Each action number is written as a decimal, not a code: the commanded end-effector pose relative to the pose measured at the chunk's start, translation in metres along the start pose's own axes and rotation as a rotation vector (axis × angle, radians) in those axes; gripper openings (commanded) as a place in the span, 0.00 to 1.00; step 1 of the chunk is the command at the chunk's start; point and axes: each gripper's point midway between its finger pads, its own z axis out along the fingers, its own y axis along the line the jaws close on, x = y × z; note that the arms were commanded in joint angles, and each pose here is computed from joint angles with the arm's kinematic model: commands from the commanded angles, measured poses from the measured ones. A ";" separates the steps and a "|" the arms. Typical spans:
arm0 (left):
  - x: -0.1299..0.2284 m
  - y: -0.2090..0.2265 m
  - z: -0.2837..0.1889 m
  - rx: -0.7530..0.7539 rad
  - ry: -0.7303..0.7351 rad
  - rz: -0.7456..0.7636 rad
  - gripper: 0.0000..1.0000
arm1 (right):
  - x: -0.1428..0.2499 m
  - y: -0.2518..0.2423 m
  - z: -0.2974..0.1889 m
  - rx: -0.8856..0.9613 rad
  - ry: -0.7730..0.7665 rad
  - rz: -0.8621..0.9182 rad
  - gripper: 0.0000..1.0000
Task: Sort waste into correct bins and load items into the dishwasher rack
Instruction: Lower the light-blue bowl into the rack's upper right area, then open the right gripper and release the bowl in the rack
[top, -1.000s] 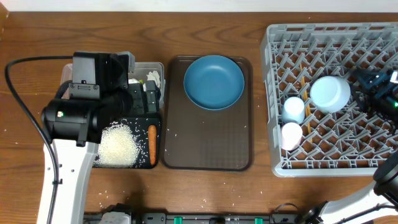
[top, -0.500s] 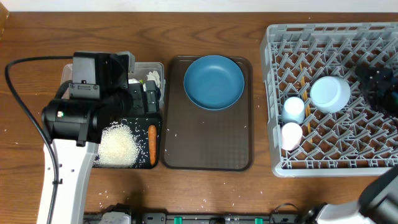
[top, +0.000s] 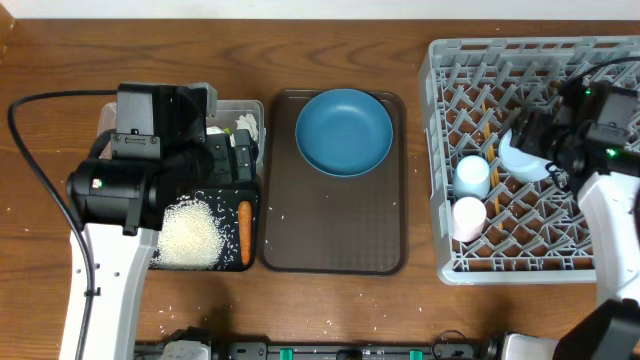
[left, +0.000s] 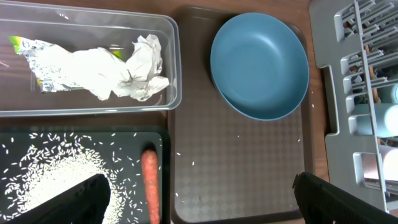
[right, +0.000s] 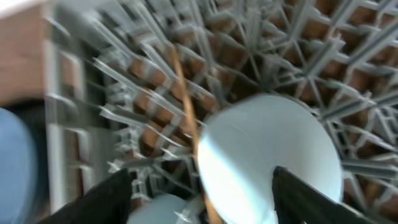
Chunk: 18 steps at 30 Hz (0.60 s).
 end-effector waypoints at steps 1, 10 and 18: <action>-0.001 0.003 0.000 -0.012 -0.003 -0.006 0.97 | 0.010 -0.025 0.011 0.124 0.044 -0.002 0.65; -0.001 0.003 0.000 -0.012 -0.004 -0.005 0.97 | 0.031 -0.056 0.028 0.212 0.132 0.078 0.78; -0.001 0.003 0.000 -0.012 -0.003 -0.006 0.97 | -0.012 -0.046 -0.014 0.208 0.068 0.061 0.90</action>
